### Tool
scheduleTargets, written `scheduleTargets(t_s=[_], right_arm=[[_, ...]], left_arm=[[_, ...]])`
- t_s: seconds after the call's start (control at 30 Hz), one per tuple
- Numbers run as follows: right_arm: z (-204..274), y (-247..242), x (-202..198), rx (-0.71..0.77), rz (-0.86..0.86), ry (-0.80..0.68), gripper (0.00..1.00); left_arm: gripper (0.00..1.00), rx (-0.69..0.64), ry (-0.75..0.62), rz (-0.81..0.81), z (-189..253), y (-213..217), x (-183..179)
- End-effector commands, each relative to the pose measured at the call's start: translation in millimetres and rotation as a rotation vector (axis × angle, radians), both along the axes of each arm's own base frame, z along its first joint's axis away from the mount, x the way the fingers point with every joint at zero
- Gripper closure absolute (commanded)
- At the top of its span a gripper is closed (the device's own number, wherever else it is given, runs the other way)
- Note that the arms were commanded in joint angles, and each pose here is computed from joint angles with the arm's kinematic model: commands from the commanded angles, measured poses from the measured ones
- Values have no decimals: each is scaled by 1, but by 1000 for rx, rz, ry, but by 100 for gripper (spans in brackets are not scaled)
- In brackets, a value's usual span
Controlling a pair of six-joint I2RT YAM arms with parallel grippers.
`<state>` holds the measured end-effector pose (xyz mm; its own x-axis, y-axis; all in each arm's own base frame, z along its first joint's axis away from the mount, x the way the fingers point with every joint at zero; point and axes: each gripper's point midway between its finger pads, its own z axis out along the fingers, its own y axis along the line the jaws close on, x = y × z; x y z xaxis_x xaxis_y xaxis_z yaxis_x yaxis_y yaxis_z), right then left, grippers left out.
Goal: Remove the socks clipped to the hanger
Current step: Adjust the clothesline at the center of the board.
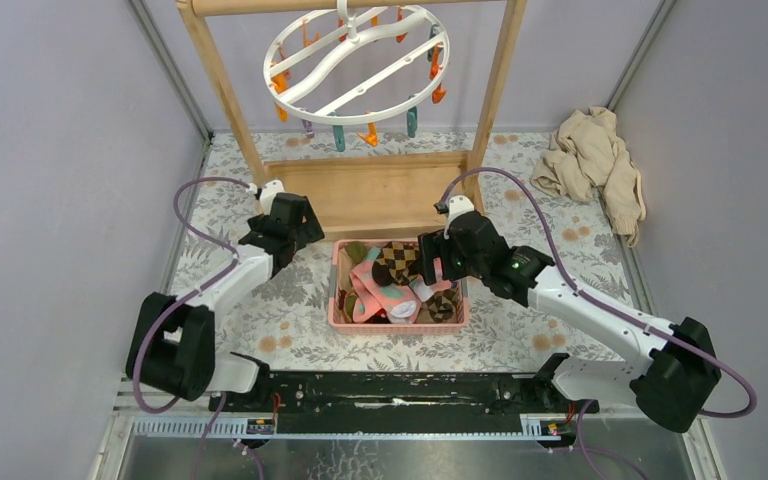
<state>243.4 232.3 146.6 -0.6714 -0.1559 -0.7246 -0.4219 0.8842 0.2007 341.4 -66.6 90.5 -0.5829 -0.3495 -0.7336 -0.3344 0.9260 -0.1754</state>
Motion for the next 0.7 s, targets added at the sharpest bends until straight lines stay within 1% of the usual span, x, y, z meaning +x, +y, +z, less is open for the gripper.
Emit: scheduleTargets(t_s=[0.0, 0.1, 0.23, 0.53, 0.67], right_arm=[[17, -9, 3, 28, -24, -49, 12], [19, -14, 1, 29, -32, -55, 11], [21, -20, 0, 28, -41, -63, 11], [17, -24, -2, 22, -45, -57, 10], [16, -24, -2, 19, -45, -51, 9]], left_arm=[[2, 17, -73, 86, 10, 19, 38], [2, 46, -41, 95, -2, 23, 45], [2, 48, -22, 92, -15, 25, 50], [3, 50, -42, 72, -20, 23, 72], [5, 51, -28, 55, -27, 21, 79]])
